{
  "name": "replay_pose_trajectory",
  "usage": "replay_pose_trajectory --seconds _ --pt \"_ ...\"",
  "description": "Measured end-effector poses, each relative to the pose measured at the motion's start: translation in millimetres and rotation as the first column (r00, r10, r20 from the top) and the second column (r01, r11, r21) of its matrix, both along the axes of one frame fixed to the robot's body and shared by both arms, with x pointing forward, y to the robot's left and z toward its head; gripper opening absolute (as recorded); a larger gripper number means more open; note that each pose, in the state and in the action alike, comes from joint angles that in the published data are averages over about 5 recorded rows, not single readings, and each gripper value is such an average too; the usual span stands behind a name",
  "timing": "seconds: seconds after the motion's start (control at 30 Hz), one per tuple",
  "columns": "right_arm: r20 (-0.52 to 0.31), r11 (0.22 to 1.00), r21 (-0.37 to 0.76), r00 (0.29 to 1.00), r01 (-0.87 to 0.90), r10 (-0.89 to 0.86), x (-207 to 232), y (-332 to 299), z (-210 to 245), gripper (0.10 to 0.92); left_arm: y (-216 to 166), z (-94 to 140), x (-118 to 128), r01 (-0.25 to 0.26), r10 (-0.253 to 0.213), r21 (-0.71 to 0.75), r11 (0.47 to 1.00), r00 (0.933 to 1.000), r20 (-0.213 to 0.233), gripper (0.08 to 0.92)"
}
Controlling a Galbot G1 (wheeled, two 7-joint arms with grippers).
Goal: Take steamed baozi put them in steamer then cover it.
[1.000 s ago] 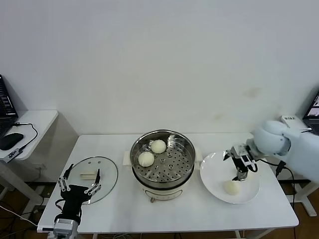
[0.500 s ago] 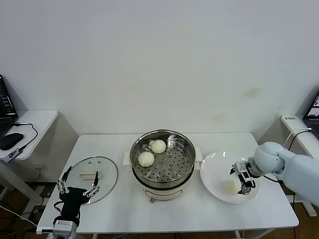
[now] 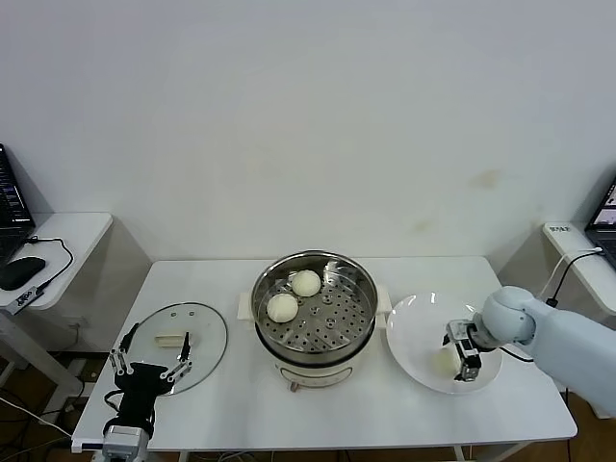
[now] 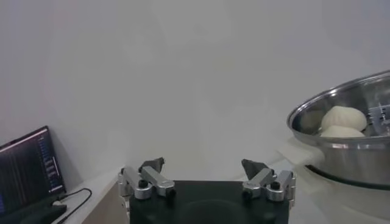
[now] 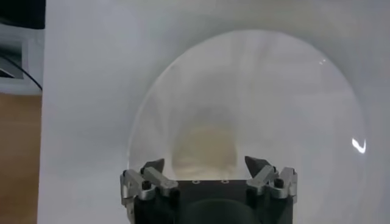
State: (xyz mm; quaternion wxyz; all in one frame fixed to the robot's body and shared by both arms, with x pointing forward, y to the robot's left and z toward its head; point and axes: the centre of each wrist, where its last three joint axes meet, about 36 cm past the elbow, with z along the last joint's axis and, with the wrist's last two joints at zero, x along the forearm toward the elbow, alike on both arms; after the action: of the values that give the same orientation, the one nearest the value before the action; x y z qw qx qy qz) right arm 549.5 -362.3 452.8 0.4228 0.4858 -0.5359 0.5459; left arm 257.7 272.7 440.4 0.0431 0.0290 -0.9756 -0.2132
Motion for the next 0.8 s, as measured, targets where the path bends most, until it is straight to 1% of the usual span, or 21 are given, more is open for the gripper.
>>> replay_pose_trajectory --seconds 0.27,0.43,0.6,0.8 --pt "-0.004 1.0 0.006 1.0 0.014 -0.014 6 0 -1 0.625 0 0 0 -0.001 0.001 -0.001 1.0 1.0 0.002 0.823" --pt "-0.009 1.0 0.009 1.0 0.018 -0.018 10 -1 11 0.6 0 2 0 0.001 -0.001 0.0 1.0 1.0 0.006 0.823" --pt "0.004 1.0 0.018 1.0 0.022 -0.022 19 -3 42 0.594 0 2 0 0.002 -0.002 -0.004 1.0 1.0 0.008 0.823" --pt "0.056 0.999 0.045 0.998 0.007 -0.01 33 4 98 0.602 -3 2 1 0.011 -0.011 -0.007 1.0 0.9999 0.01 0.823"
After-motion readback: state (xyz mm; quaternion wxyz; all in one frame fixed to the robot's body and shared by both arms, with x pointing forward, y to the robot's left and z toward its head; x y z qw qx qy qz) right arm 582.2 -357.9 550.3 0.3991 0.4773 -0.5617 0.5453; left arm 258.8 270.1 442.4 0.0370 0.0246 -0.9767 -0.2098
